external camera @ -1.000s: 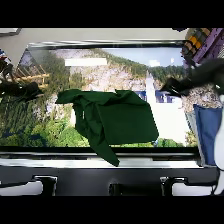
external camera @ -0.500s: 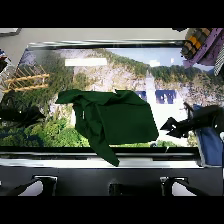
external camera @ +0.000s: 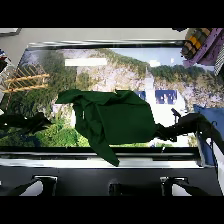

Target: Fold the clothes and pants, and hang the long-sleeved shirts on hangers.

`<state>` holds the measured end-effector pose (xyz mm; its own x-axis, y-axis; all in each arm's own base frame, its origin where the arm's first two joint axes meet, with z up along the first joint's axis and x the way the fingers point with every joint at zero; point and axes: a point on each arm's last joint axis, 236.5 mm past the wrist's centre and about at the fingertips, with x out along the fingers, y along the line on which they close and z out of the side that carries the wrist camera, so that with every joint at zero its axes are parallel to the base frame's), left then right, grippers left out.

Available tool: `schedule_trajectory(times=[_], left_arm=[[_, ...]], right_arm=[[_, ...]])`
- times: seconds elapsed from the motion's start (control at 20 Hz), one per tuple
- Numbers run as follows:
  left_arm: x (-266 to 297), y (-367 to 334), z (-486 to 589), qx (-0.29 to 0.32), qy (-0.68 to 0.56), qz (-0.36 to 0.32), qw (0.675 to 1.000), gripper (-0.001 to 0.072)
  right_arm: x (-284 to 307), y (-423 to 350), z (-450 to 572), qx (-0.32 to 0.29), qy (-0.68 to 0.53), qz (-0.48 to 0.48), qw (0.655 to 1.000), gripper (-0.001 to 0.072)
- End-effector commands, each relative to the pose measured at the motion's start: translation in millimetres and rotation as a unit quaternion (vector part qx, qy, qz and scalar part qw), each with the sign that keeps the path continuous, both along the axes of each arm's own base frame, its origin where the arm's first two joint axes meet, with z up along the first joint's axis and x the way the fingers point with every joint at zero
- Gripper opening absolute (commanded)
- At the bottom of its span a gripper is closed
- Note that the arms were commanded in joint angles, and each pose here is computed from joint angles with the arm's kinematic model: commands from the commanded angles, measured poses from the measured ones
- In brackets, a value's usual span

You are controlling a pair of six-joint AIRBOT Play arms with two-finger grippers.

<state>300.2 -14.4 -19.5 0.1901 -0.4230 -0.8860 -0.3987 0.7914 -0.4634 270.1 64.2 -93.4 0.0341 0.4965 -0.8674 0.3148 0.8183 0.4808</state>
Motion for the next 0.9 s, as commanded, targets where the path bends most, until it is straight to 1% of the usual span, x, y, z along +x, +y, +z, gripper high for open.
schedule_trajectory(times=[0.0,0.2,0.35,0.4,0.55,0.7,0.85], left_arm=[[-10.2,-36.7,-16.1,-0.052,0.006,-0.010,0.999,0.0394],[-32.2,-92.9,-48.9,-0.080,0.021,-0.033,0.996,0.0393],[-27.4,-123.5,-59.3,-0.076,-0.001,-0.045,0.996,0.0393],[-23.1,-130.8,-61.4,-0.077,-0.006,-0.040,0.996,0.0394],[-16.4,-146.2,-69.1,-0.088,-0.006,-0.028,0.996,0.0394],[-20.0,-151.4,-84.2,-0.085,0.012,-0.029,0.996,0.0393],[-13.1,-152.9,-88.4,-0.083,0.005,-0.017,0.996,0.0392]], right_arm=[[6.5,0.7,8.5,-0.012,-0.028,-0.001,1.000,0.0031],[8.0,0.9,33.8,-0.017,-0.060,-0.006,0.998,0.0031],[4.5,3.1,45.5,-0.015,-0.068,-0.004,0.998,0.0031],[2.5,4.1,48.5,-0.014,-0.069,-0.001,0.997,0.0031],[-0.6,5.7,57.4,-0.013,-0.078,0.004,0.997,0.0031],[-2.1,6.7,66.5,-0.013,-0.090,0.005,0.996,0.0031],[-3.1,7.3,75.7,-0.015,-0.103,0.004,0.995,0.0031]])
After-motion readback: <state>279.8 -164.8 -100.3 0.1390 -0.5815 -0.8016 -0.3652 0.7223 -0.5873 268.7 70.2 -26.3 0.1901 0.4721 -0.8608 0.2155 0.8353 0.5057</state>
